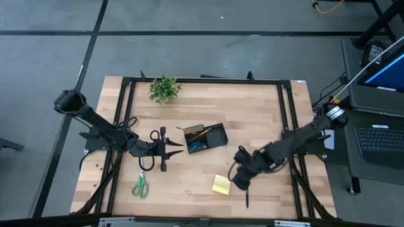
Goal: Pick and place office supplies into organizer
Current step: Put the black pen into the black desk organizer
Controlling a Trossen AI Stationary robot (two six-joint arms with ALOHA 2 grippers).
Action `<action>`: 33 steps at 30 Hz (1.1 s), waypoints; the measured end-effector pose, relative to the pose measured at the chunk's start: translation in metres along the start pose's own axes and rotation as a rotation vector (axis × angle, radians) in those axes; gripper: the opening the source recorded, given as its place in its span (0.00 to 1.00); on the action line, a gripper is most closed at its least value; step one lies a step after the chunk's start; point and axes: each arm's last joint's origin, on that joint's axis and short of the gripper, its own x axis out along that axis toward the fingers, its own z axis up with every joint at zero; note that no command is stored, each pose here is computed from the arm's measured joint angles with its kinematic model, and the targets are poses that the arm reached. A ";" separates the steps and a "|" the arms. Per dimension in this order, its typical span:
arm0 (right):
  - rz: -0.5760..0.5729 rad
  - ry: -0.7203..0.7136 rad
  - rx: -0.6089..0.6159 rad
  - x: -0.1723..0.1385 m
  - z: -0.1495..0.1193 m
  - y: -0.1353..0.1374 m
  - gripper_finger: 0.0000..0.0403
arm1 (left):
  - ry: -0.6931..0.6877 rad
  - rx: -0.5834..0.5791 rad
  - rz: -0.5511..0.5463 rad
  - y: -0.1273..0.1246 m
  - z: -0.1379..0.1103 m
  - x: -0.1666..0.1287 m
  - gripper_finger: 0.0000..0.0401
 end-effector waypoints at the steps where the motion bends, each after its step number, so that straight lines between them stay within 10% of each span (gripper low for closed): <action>1: -0.002 -0.007 0.008 0.000 -0.006 0.002 0.04 | 0.000 -0.001 -0.001 0.000 0.000 0.000 0.23; 10: -0.043 -0.080 0.087 0.012 -0.051 0.014 0.02 | -0.005 -0.032 -0.020 -0.004 0.000 -0.003 0.23; 33: -0.258 0.071 0.271 0.103 -0.078 0.015 0.45 | -0.014 -0.137 -0.020 -0.004 0.002 -0.002 0.23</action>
